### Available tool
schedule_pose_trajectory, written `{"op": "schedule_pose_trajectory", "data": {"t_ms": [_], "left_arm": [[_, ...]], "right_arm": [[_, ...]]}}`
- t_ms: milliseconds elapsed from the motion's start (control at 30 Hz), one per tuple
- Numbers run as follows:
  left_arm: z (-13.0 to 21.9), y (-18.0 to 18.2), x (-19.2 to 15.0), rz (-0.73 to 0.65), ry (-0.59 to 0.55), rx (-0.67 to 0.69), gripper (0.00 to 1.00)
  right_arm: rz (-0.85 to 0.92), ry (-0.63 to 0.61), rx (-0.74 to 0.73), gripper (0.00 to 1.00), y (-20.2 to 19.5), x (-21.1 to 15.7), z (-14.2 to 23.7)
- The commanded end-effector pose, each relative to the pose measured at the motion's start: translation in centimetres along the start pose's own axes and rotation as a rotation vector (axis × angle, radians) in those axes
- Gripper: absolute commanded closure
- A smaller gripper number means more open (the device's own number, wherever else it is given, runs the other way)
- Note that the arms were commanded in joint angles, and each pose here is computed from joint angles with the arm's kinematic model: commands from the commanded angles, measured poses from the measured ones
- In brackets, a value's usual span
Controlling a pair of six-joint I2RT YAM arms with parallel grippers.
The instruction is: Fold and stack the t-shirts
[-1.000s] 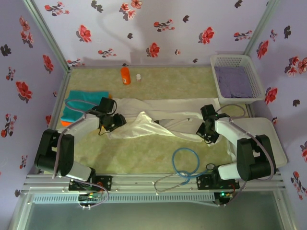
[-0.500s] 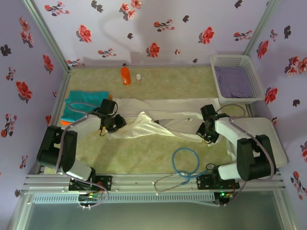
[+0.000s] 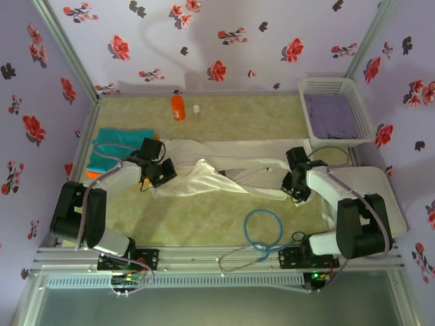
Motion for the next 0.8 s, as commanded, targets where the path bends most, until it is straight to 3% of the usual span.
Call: {"op": "schedule_pose_trajectory", "data": {"t_ms": [0,133,400,767], "left_arm": [[1.1,-0.4,0.7,-0.027,-0.011,-0.008,1.0],[1.1,-0.3,0.7,-0.035,-0.009,-0.003,1.0],[1.3,-0.4,0.9,-0.052,-0.013,-0.001,1.0],[2.0,0.0,1.0,-0.06,-0.029,0.008,1.0]], "right_arm": [[0.023,-0.036,0.025,0.61,0.2,0.7,1.9],[0.006,-0.054,0.042,0.51,-0.5,0.3,3.2],[-0.095,-0.049,-0.01,0.62,-4.3,-1.8,3.9],[-0.185,0.018,-0.081,0.58,-6.2,-3.5,0.5]]}}
Point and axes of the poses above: each hand's point on the last joint's axis, 136 mm out from that joint toward the fingers, its own z axis back along the fingers, its own y axis along the line the jaws close on, x = y × z, the point moved 9 cm from there along z, back along the fingers, and after that the axes turned 13 degrees about -z, right-handed, at the moved point
